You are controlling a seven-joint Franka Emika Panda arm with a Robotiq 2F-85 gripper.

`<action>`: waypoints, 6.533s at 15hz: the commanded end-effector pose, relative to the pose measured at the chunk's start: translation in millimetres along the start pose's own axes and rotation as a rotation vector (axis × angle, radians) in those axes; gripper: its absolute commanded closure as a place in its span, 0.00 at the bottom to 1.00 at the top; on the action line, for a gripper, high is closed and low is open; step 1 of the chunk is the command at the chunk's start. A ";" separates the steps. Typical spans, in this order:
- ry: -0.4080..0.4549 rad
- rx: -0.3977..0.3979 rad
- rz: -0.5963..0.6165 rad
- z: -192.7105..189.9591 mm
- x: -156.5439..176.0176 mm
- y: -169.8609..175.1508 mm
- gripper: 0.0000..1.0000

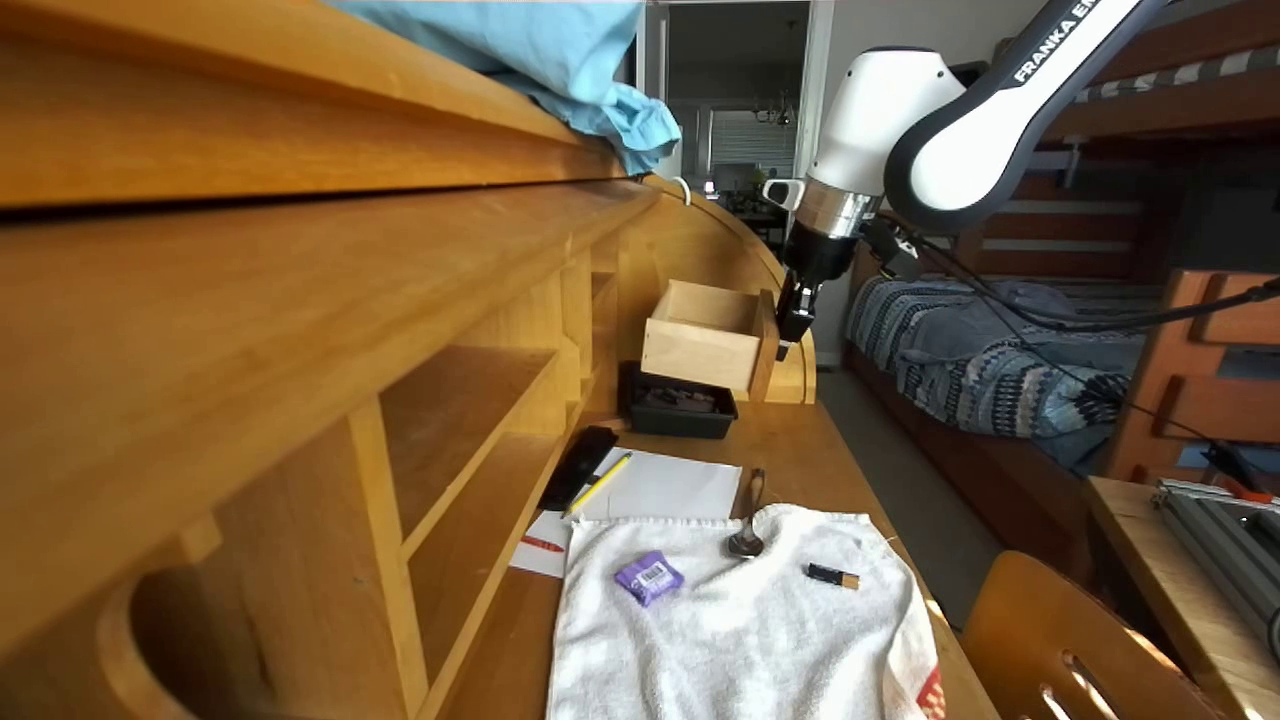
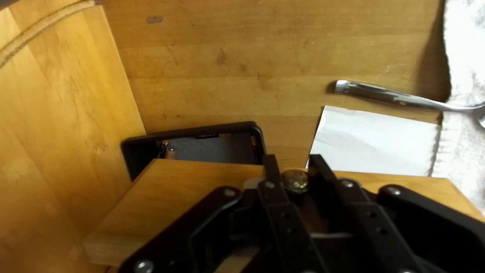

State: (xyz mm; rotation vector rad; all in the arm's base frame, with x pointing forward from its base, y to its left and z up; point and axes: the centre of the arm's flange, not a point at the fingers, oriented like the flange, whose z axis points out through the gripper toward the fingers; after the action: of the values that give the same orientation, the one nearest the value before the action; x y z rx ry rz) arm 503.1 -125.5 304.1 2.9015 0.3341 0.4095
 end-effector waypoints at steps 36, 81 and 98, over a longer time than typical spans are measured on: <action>0.024 0.106 -0.078 10.8 59.6 21.5 0.94; -0.018 0.092 -0.119 12.3 101.8 25.9 0.94; -0.043 0.099 -0.095 19.2 122.3 32.7 0.94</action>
State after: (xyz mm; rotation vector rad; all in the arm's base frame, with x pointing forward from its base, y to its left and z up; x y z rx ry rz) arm 606.7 -124.0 315.0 2.9703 0.5477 0.3375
